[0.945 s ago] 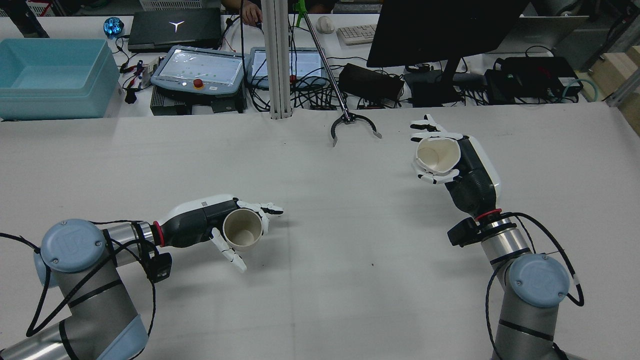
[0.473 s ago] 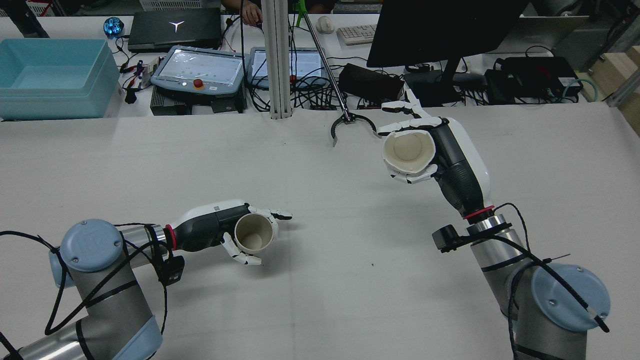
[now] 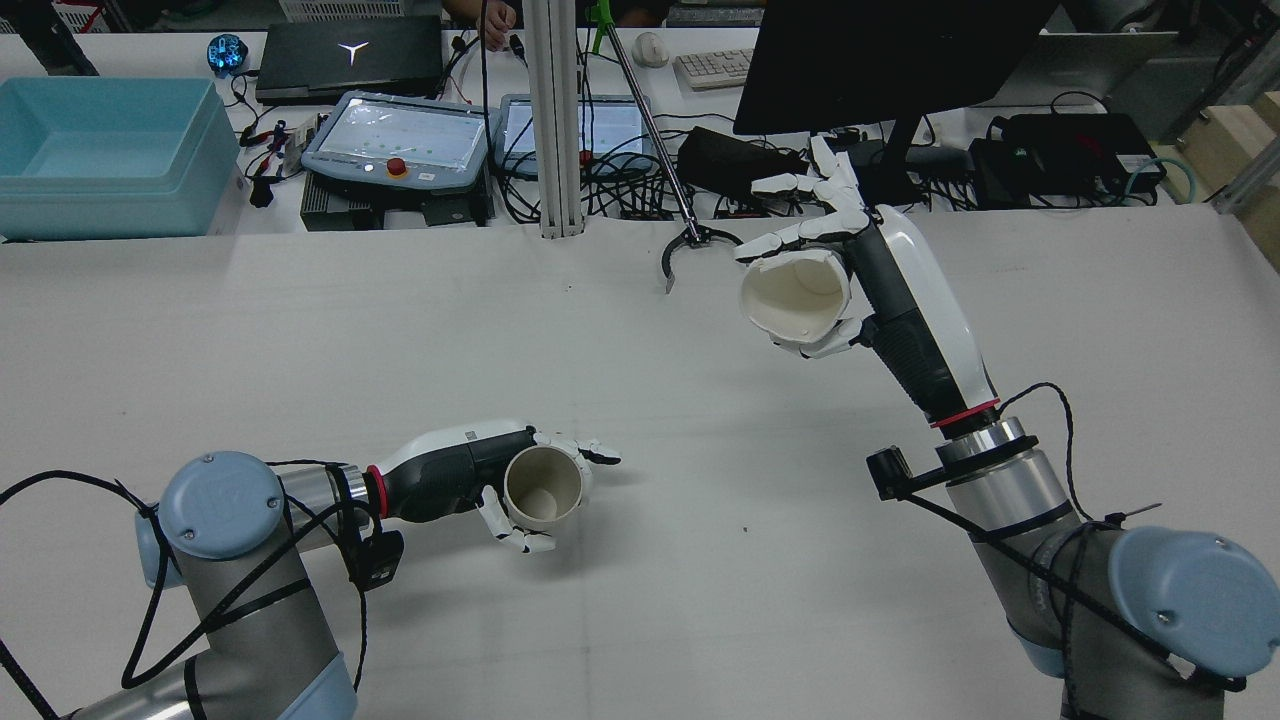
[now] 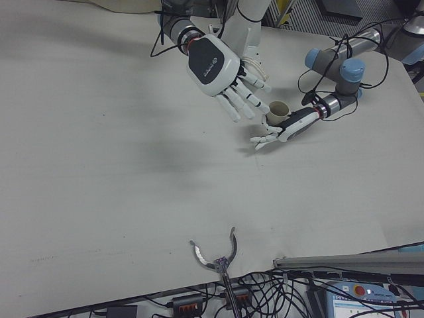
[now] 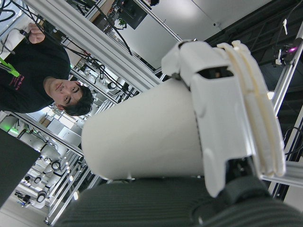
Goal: Pour water
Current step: 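Tilt the white cup in the right hand over the beige cup, then turn the white cup upright and move both cups apart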
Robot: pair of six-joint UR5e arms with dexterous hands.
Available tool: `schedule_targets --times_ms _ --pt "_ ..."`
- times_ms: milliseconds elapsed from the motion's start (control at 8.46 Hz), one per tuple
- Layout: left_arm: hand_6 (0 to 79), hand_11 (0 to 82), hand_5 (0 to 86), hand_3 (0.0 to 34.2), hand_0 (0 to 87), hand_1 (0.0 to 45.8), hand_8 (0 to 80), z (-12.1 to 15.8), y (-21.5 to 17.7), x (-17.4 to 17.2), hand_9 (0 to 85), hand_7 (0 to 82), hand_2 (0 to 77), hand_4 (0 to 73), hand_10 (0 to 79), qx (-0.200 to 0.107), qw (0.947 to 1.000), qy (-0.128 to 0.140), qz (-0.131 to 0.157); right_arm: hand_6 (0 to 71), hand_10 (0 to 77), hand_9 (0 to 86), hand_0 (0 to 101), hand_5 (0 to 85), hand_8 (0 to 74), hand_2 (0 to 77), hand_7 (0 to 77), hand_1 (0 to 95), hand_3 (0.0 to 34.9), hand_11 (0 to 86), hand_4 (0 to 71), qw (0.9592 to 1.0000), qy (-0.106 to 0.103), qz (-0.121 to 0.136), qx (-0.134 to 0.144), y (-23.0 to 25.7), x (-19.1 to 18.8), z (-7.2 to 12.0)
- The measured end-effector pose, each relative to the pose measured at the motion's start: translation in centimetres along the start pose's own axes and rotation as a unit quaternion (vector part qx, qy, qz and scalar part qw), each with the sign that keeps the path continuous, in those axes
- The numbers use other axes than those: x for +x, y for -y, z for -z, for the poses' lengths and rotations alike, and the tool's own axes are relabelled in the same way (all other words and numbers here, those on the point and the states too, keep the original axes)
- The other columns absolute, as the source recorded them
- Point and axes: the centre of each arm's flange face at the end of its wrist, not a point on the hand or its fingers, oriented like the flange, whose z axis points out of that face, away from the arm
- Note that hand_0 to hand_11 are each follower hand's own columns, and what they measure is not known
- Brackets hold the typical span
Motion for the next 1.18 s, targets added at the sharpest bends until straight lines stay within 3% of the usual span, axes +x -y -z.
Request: schedule_targets --times_ms 118,355,709,827,945,1064,1182 --pt "11.4 14.2 42.5 0.0 80.2 30.5 5.4 -0.8 -1.0 -0.7 1.6 14.7 34.9 47.5 7.6 -0.007 1.0 0.006 0.002 27.3 0.0 3.8 80 9.8 4.9 44.2 24.5 19.6 0.0 0.5 69.8 0.9988 0.006 0.048 -0.009 -1.7 -0.2 -0.6" --pt "11.4 14.2 42.5 0.0 80.2 30.0 5.4 -1.8 -2.2 -1.4 1.6 14.7 36.0 49.1 7.6 -0.016 0.9998 0.012 0.005 29.5 0.5 3.3 80 10.4 5.4 44.2 24.0 19.6 0.0 0.5 69.8 0.9897 0.01 0.132 -0.054 -7.2 0.4 -0.7" --pt "11.4 14.7 42.5 0.0 80.1 30.0 5.4 -2.1 -2.0 -1.6 1.6 14.7 36.5 49.1 7.6 -0.014 0.9998 0.013 0.006 31.6 0.5 3.3 80 10.4 7.6 44.2 24.5 19.1 0.0 0.5 69.8 0.9801 -0.006 0.171 -0.1 -10.1 2.0 1.1" --pt "11.4 14.7 42.5 0.0 80.1 30.0 5.4 -2.1 -2.0 -1.5 1.6 14.7 36.5 49.1 7.6 -0.013 0.9998 0.013 0.006 30.0 0.5 3.8 80 10.4 4.9 41.5 22.4 19.6 0.0 0.5 69.8 0.9762 -0.009 0.187 -0.109 -10.4 2.4 1.7" --pt "11.4 14.7 42.5 0.0 80.1 32.7 5.4 -2.1 -1.9 -1.5 1.6 14.7 30.5 49.1 7.6 -0.013 0.9998 0.013 0.006 29.5 0.5 2.2 80 10.9 6.5 41.5 22.4 19.6 0.0 0.5 69.8 0.9738 -0.01 0.197 -0.112 -10.5 2.5 1.9" --pt "11.4 14.7 42.5 0.0 80.2 33.3 5.4 -2.0 -1.9 -1.4 1.6 14.7 30.5 49.1 7.6 -0.013 0.9998 0.013 0.006 29.5 0.5 2.2 80 10.9 6.5 41.5 22.4 19.6 0.0 0.5 69.8 0.9733 -0.009 0.201 -0.111 -10.4 2.4 2.0" --pt "11.4 14.7 42.5 0.0 80.2 33.3 5.4 -1.9 -1.7 -1.2 1.6 14.7 30.5 49.1 7.6 -0.011 0.9999 0.011 0.007 26.7 0.5 2.2 80 10.9 6.0 41.5 20.7 19.6 0.0 0.5 69.8 0.9756 -0.002 0.195 -0.102 -10.0 1.7 1.7"
